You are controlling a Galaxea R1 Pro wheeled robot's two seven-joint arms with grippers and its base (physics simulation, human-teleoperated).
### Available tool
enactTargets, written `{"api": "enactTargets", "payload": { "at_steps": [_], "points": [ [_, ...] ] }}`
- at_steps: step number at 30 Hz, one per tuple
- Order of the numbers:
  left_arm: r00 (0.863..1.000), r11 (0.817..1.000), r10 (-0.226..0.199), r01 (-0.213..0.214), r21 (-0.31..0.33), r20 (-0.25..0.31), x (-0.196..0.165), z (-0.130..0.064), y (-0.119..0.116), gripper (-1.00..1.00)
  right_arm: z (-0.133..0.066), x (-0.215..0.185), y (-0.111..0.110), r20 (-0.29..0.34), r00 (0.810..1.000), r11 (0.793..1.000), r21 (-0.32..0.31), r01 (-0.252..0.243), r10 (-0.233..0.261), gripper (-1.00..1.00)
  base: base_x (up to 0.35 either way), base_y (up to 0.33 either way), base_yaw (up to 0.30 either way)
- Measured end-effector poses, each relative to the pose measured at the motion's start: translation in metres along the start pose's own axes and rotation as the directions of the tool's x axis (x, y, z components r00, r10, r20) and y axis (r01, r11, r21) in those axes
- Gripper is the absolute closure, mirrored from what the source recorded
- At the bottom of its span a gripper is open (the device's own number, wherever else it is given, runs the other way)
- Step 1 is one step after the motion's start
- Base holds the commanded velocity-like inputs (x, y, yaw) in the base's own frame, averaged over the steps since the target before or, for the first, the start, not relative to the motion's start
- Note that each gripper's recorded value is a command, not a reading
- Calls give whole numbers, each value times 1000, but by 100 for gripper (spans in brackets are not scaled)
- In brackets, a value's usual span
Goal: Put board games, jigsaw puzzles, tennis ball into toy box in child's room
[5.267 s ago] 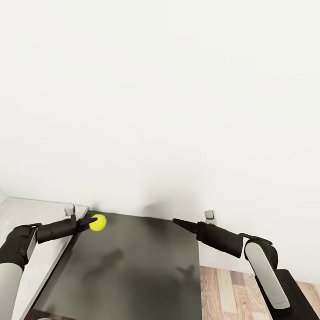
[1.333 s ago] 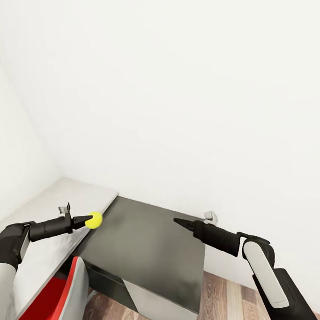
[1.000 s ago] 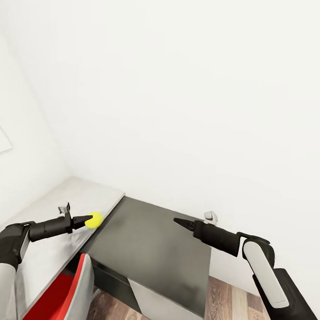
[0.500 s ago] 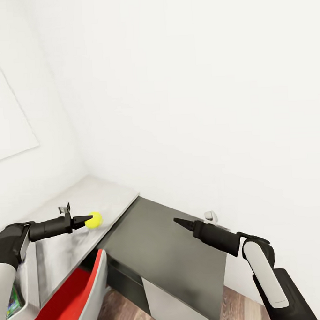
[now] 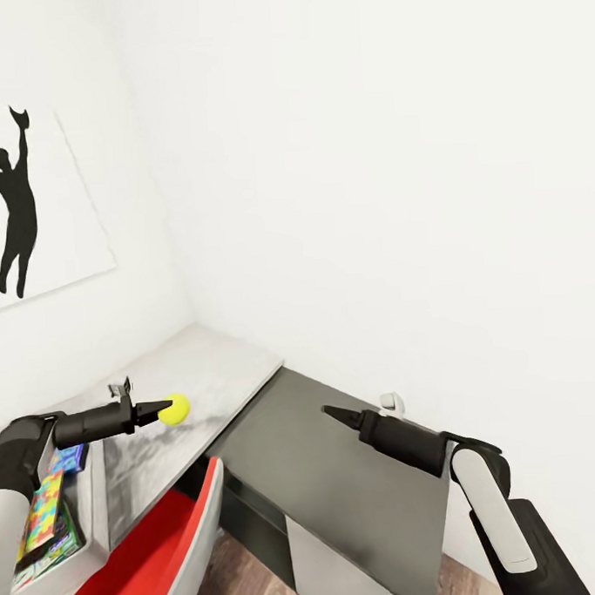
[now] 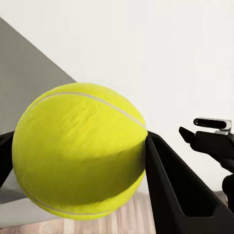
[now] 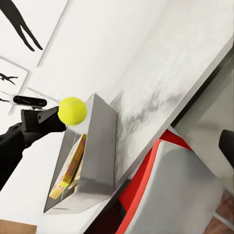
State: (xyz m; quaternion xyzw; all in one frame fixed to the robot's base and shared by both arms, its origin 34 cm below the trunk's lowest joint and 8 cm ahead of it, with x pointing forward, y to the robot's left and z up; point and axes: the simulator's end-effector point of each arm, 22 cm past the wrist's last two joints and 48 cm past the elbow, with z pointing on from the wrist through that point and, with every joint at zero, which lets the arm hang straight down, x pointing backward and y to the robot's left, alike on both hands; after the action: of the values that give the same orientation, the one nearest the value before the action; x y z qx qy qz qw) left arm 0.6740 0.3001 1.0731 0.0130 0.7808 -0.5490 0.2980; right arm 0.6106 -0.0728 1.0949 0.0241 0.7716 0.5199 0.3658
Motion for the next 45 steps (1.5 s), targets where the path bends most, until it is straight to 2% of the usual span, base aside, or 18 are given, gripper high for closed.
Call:
{"api": "enactTargets", "payload": {
  "at_steps": [17,33,45],
  "points": [
    [1000,1000,7,-7,2,4,-2,-1,-4,100,-1,-1,2,3,1000,1000,3,6,-6,-100,0,32,270],
    [1000,1000,6,-6,2,4,-2,-1,-4,100,-1,-1,2,3,1000,1000,4,6,-6,-100,0,171,285],
    [1000,1000,7,-7,2,4,-2,-2,-4,100,2,2,4,-5,1000,1000,2,10,-10,-100,0,152,43]
  ]
}}
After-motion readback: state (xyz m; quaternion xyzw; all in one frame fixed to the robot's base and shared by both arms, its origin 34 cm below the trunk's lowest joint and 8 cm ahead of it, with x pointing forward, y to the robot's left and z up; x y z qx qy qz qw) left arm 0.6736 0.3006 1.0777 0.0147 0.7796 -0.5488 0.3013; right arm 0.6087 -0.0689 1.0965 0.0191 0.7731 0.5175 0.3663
